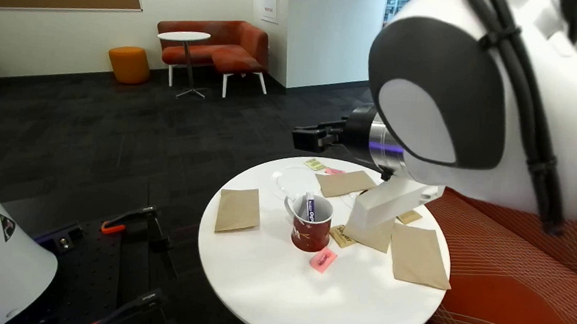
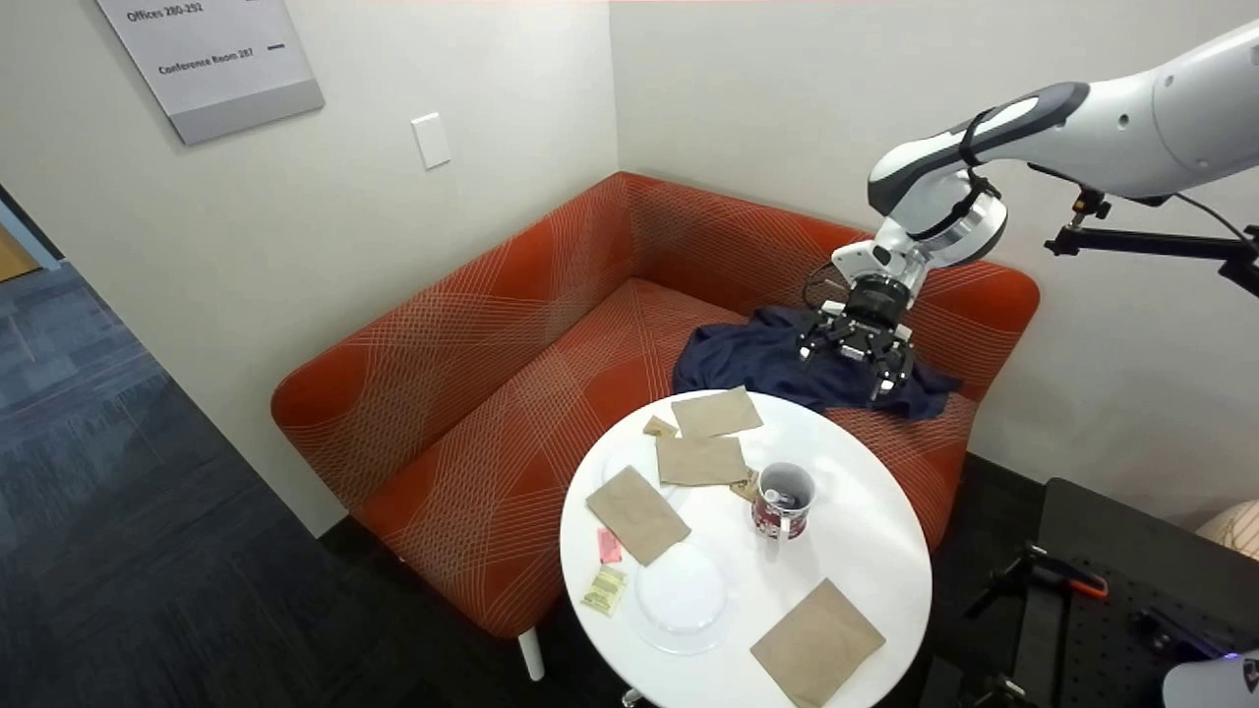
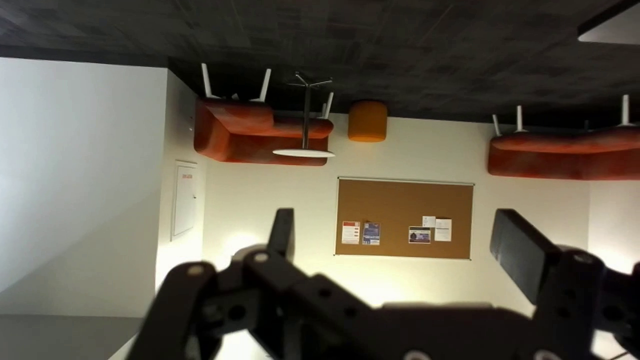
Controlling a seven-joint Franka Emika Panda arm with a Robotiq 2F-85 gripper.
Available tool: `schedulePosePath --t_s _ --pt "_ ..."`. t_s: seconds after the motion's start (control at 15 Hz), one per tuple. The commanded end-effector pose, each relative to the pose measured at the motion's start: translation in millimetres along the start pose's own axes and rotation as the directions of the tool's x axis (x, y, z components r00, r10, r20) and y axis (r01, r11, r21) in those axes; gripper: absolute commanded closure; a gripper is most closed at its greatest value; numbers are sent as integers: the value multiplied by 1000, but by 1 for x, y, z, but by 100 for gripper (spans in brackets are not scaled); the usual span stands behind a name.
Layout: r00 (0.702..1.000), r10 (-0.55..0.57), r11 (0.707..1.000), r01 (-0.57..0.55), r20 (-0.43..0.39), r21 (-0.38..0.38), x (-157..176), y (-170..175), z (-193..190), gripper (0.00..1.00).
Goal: Put the blue marker in the mug
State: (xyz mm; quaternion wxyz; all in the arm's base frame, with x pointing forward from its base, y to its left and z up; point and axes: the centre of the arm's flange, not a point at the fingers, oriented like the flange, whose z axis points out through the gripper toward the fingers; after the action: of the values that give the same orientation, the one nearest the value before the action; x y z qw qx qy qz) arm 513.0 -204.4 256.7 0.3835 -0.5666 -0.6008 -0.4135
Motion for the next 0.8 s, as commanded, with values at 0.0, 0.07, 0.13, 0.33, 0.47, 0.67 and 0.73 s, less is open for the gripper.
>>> schedulePosePath --t_s 0.0,0.07,0.13,0.33,0.47,0.67,0.73 --pt "999 -17 999 18 -30 36 44 -20 -15 0" --pt "999 -18 999 20 -35 43 50 -24 -18 0" --pt "999 -28 998 30 -40 57 58 -29 -22 0" --pt "998 -42 995 46 -46 88 77 -40 -29 0" --pt "998 -46 993 51 -50 111 85 -47 -31 0" --pt "997 -54 992 59 -49 111 73 -38 -30 0" --pt "997 -53 991 59 -52 117 75 -41 -30 0"
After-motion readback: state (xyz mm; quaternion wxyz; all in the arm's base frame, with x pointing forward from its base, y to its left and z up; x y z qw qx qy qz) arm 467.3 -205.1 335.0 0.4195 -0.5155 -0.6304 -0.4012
